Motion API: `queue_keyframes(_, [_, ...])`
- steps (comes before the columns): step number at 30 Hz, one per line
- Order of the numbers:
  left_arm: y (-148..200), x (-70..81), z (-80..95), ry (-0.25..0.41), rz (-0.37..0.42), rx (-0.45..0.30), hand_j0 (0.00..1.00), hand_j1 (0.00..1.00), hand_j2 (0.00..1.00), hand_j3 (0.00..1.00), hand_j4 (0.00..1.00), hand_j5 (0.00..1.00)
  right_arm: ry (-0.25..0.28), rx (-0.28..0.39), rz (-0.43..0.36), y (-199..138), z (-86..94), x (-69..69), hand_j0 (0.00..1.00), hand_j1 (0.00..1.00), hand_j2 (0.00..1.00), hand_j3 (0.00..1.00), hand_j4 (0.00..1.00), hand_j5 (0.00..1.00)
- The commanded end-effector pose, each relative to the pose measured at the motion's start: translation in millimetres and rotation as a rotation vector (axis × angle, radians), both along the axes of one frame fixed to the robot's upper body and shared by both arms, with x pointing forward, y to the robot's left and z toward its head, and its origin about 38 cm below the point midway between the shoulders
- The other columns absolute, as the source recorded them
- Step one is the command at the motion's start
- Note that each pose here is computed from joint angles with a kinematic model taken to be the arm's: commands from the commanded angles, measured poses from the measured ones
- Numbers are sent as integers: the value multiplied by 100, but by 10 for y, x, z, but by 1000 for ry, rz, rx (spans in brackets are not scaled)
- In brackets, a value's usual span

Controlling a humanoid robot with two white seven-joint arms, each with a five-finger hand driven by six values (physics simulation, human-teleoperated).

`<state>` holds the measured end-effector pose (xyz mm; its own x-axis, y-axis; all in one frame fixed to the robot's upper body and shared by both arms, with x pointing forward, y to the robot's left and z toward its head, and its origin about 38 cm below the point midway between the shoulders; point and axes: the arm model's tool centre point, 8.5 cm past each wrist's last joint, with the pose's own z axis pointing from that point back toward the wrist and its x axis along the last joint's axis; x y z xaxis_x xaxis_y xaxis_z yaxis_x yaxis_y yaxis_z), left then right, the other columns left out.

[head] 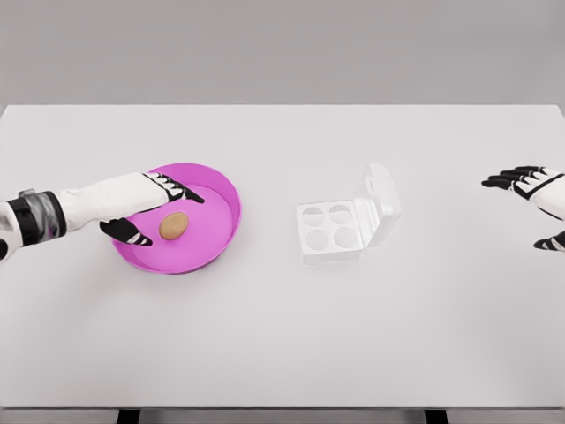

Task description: Pack egg into the box and close the box lid

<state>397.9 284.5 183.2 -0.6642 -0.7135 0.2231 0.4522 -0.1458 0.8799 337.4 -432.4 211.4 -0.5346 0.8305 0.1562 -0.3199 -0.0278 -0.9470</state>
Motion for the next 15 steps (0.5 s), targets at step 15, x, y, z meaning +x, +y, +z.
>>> queue_keyframes(15, [-91, 59, -181, 21, 15, 2, 89, 89, 89, 89, 89, 89, -9, 19, -16, -42, 31, 42, 100, 100, 100, 100, 100, 100])
